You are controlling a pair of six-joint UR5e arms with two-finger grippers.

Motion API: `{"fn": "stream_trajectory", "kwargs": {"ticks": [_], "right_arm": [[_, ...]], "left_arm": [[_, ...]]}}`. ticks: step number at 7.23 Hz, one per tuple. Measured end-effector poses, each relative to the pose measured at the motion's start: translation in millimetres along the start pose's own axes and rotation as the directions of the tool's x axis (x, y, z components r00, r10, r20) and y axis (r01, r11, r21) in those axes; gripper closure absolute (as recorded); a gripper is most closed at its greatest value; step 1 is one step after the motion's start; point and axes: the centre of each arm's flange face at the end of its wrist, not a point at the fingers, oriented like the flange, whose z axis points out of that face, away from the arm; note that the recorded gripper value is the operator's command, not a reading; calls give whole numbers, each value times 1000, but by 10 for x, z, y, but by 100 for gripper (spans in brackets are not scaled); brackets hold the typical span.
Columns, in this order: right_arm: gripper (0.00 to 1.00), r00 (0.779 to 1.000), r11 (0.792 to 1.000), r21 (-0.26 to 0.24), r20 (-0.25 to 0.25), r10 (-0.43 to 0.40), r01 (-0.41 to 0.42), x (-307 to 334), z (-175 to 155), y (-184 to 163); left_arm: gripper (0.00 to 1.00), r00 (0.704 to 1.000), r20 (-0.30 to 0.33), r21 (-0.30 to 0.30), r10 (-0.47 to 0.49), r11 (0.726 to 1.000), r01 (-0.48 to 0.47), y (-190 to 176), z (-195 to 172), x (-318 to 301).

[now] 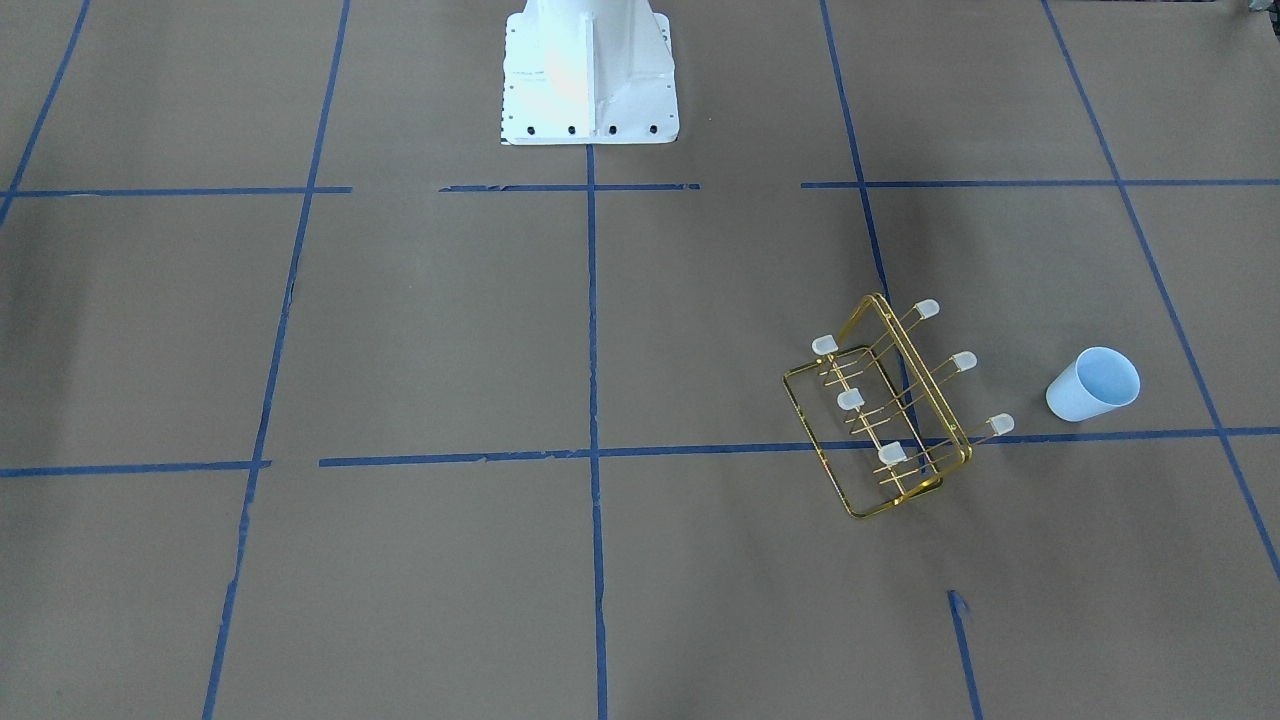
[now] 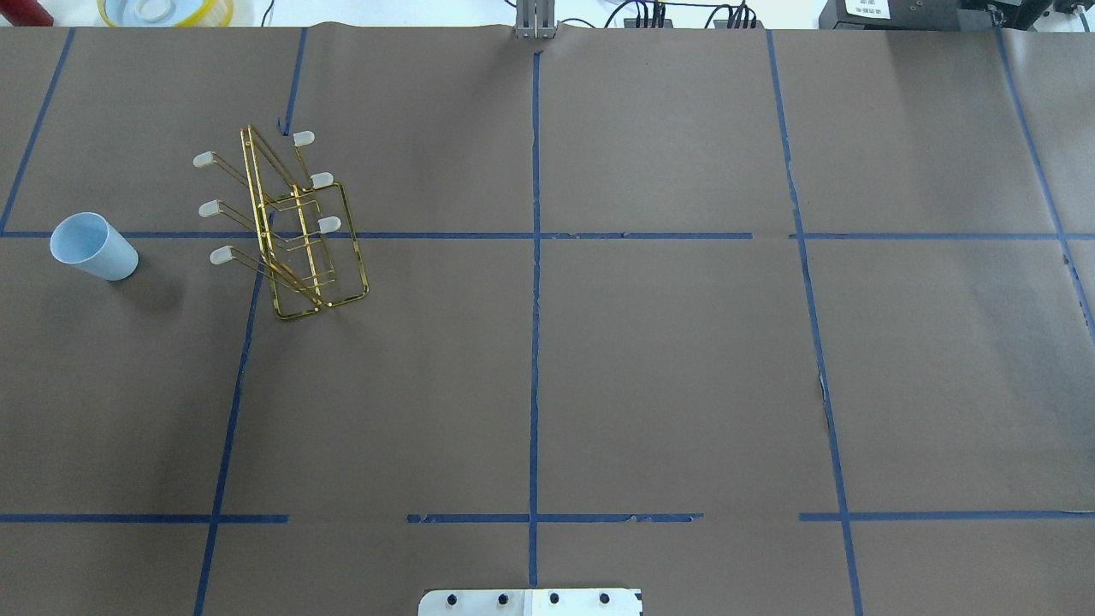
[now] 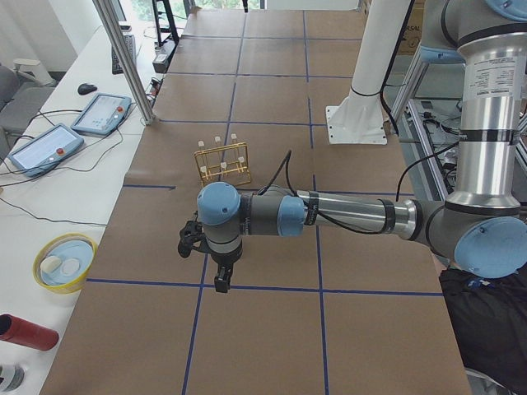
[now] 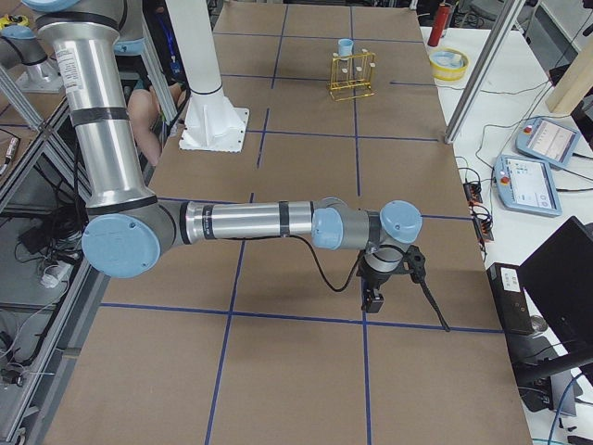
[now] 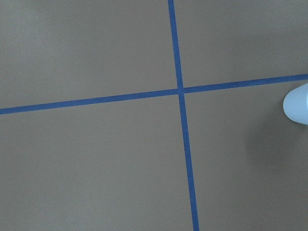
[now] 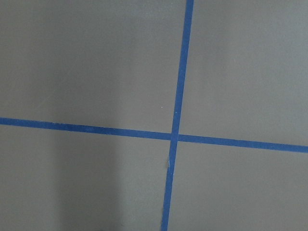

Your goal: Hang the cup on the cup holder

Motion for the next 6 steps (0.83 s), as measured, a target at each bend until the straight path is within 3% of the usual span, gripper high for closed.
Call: {"fn": "stream_trajectory", "kwargs": {"ticks": [6], "right_arm": [[0,1000,1000,0,0,0,0,0,0,0]], "left_arm": [[0,1000,-10,-4,-12,1000,12,-2,23,-13]]}}
